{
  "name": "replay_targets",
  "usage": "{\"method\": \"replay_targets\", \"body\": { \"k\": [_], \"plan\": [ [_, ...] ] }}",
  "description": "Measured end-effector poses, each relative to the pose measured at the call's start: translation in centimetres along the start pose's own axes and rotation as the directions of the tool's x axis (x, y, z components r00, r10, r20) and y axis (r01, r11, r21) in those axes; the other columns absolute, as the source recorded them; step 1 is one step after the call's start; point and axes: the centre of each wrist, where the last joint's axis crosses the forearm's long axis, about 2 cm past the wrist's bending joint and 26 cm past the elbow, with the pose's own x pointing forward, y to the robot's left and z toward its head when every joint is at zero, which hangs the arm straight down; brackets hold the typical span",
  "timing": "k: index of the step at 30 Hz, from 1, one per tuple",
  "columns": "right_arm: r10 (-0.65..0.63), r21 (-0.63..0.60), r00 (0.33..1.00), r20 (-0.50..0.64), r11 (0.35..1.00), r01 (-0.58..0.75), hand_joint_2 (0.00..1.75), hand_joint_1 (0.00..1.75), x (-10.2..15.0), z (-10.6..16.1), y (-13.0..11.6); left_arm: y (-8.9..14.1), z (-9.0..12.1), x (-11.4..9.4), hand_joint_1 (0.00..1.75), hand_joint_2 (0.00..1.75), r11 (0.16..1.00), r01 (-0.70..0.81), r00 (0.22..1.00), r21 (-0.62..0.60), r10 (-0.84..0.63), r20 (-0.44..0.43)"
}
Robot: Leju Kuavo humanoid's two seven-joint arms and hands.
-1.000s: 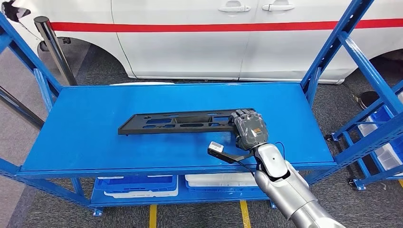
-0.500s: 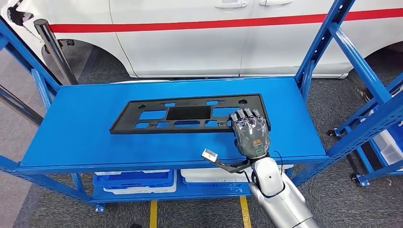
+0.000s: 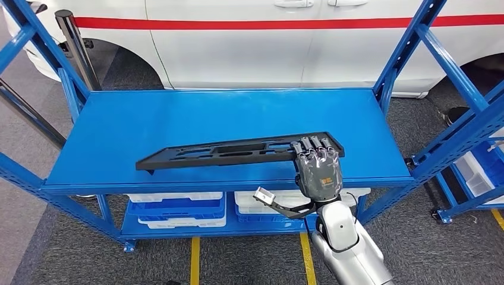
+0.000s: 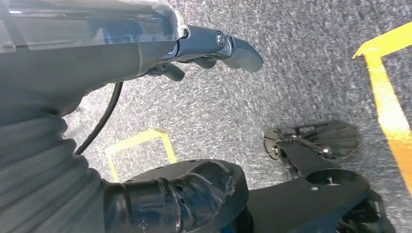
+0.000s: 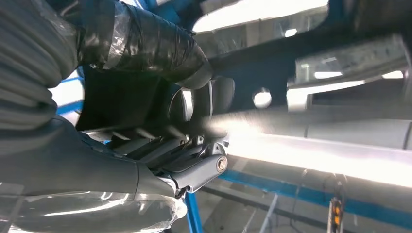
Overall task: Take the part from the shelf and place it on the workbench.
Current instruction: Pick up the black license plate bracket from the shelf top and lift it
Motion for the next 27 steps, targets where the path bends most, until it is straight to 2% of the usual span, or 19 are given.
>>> {"method": "replay_targets", "body": {
  "k": [8,10,11,12,13,15,16,17,19,27],
  "plan": [
    [-0.032,-0.033,0.999,-0.009,0.999,0.032,1.75,1.75,0.5,-0.4,-0.6,-0.3,0.1,0.5,0.00,1.75,1.000,0.022,1.000,-0.003,-0.022,0.006],
    [-0.107,-0.006,0.994,-0.028,0.994,0.107,1.75,1.75,0.7,-0.4,-0.5,-0.3,0.1,0.4,0.00,1.75,1.000,0.021,1.000,-0.001,-0.021,0.007],
    [-0.188,0.026,0.981,-0.054,0.982,0.189,1.75,1.75,0.7,-0.4,-0.4,-0.3,0.1,0.4,0.00,1.75,1.000,0.018,1.000,-0.001,-0.018,0.009],
    [-0.295,0.068,0.951,-0.095,0.951,0.301,1.75,1.75,0.8,-0.4,-0.3,-0.3,0.1,0.4,0.00,1.75,1.000,0.015,1.000,-0.002,-0.015,0.012],
    [-0.417,0.111,0.897,-0.148,0.894,0.434,1.75,1.75,0.9,-0.4,-0.1,-0.2,0.1,0.4,0.00,1.75,1.000,0.010,1.000,-0.002,-0.010,0.015],
    [-0.623,0.159,0.742,-0.247,0.730,0.665,1.75,1.75,1.0,-0.2,0.4,-0.2,0.1,0.4,0.00,1.75,1.000,0.005,1.000,-0.003,-0.005,0.021],
    [-0.686,0.163,0.674,-0.275,0.657,0.736,1.75,1.75,1.2,-0.2,0.5,-0.2,0.1,0.3,0.00,1.75,1.000,0.004,1.000,-0.004,-0.004,0.022],
    [-0.720,0.164,0.631,-0.287,0.612,0.773,1.75,1.75,1.3,-0.2,0.6,-0.2,0.0,0.3,0.00,1.75,1.000,0.004,1.000,-0.006,-0.004,0.021],
    [-0.750,0.167,0.594,-0.289,0.572,0.803,1.75,1.75,1.5,-0.4,0.6,-0.3,0.0,0.1,0.00,1.75,1.000,0.005,1.000,-0.011,-0.005,0.018],
    [-0.795,0.186,0.518,-0.316,0.483,0.856,1.75,1.75,1.4,-0.7,0.8,-0.5,0.0,-0.3,0.00,1.75,1.000,0.005,1.000,-0.021,-0.005,0.010]
  ]
}}
